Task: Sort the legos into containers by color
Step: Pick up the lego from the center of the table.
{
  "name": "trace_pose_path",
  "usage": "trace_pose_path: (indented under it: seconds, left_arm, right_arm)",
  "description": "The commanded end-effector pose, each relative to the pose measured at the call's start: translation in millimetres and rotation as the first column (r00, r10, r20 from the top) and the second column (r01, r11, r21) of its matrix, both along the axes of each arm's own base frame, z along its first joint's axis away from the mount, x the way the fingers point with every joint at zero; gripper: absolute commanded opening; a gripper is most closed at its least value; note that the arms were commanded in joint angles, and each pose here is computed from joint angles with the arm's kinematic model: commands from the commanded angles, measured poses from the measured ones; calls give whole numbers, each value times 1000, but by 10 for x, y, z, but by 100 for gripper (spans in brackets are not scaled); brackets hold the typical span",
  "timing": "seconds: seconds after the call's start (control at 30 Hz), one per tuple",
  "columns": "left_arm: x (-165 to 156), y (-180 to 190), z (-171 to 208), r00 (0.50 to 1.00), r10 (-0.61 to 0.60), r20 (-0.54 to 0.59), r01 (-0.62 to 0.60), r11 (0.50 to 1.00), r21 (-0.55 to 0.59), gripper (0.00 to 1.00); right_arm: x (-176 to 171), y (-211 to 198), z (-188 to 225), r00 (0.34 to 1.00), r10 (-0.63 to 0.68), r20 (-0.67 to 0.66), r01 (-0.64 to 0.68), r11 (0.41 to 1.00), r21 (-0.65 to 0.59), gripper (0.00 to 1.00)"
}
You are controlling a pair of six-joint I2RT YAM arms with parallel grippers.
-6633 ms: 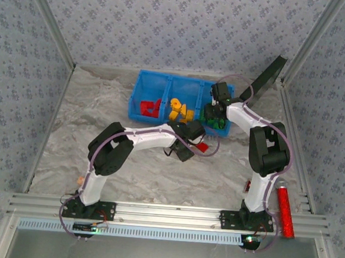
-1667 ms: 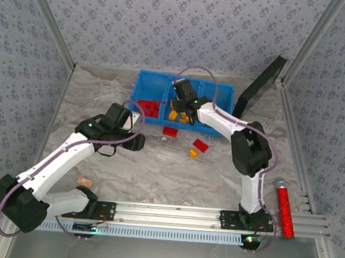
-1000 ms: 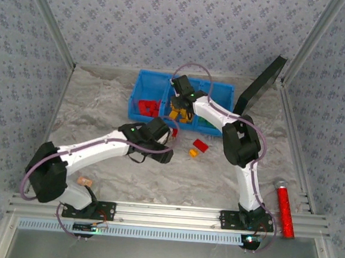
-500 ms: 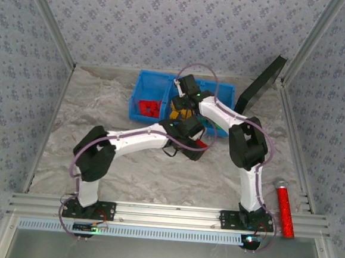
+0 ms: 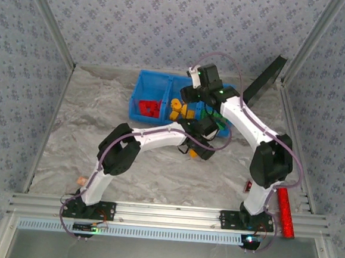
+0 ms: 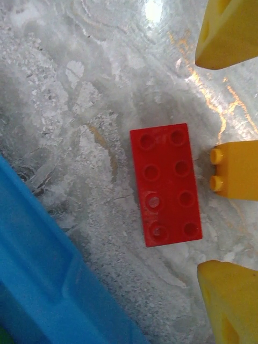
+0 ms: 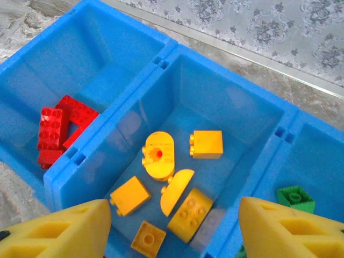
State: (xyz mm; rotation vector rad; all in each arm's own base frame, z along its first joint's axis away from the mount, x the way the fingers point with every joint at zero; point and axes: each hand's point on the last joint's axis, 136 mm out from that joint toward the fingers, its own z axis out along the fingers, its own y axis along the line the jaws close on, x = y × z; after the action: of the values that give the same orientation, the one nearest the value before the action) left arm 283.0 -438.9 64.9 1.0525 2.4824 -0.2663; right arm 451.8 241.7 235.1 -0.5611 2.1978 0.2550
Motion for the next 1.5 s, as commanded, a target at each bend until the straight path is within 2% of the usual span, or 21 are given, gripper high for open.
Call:
trace_pose_path:
  seconds: [0.0, 0.37, 0.83, 1.03, 1.23, 1.37, 1.47]
  left_arm:
    - [51, -22, -35, 999, -17, 30, 16, 999, 43, 94]
    - [118, -138, -236, 1000, -20, 14, 19, 998, 61, 93]
    - [105, -140, -485, 997, 49, -54, -45, 995, 87, 74]
    - [65, -49, -499, 995, 70, -66, -63, 993, 97, 56]
    - [94, -31, -290, 989, 101, -108, -103, 995, -10, 47]
    - [193, -39, 26, 990, 102, -94, -109, 991, -79, 45]
    - [281, -31, 375, 993, 98, -62, -106, 985, -134, 45]
  right_arm:
    - [-184, -157, 217, 1000, -4, 23, 4, 1000, 16, 67]
    - [-523, -594, 580, 990, -103, 94, 96, 992, 86, 68]
    - [-821, -937, 774, 980, -174, 99, 161, 979, 127, 67]
    - [-1074, -1140, 795, 972, -219, 91, 207, 971, 122, 68]
    - [-1588, -1468, 624, 957, -291, 10, 285, 941, 182, 72]
    - [-1925, -1665, 561, 934, -356, -22, 350, 902, 252, 75]
    - [-2066, -1764, 271, 898, -419, -138, 441, 864, 242, 75]
